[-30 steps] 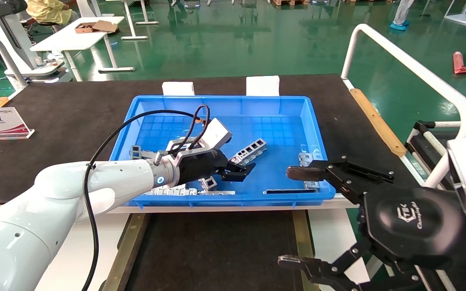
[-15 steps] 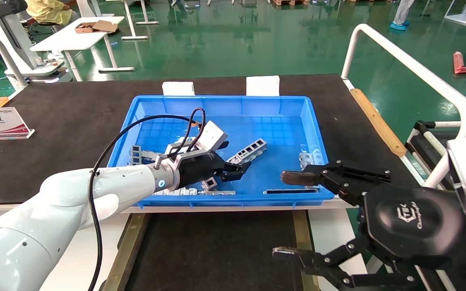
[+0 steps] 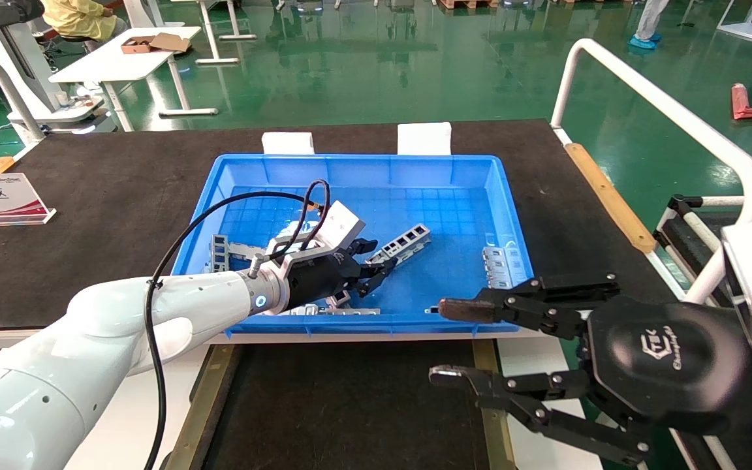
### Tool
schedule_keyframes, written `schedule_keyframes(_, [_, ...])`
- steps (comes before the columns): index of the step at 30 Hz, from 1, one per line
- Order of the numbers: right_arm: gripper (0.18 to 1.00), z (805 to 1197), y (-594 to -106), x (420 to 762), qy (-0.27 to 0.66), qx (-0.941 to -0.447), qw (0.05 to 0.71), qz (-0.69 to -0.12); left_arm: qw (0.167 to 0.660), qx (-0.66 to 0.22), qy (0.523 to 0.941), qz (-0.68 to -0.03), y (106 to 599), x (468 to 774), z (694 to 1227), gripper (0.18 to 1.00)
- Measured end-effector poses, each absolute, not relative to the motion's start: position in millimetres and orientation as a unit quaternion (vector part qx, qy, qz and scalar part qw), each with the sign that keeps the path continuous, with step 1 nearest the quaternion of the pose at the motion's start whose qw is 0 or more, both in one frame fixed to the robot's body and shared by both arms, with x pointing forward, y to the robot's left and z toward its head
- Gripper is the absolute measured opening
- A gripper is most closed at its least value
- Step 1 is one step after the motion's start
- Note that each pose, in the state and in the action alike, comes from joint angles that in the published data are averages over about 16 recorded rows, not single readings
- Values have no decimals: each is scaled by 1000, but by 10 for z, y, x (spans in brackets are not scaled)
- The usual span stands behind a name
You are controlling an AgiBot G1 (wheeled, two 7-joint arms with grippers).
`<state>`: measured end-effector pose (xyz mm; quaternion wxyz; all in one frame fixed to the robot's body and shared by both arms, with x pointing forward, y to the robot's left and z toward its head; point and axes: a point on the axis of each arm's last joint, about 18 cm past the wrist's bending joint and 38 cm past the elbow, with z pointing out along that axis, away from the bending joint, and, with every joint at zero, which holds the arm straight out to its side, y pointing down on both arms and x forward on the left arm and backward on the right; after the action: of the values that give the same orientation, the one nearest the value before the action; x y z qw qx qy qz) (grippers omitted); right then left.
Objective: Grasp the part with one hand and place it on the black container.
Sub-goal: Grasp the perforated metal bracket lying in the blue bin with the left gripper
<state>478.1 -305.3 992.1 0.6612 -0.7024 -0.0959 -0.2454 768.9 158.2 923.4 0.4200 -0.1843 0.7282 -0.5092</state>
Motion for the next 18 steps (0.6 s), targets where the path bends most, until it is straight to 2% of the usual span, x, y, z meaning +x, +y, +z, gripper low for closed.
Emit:
schedule_keyframes(5, [470,9921,-3053,4781,-96,-702,661,-245,418,-188,728,-511,1578,7689,9224,470])
schedule_keyframes(11, [353,9921,-3053,4781,-96,-702,661,-245,409,-190,725,-521,1550,7671,9254,369])
schedule_keyframes(18, [257,9921,-3053,4781,-96,-702,661,-245,390,-180,717,-549,1515,7604,9409,325])
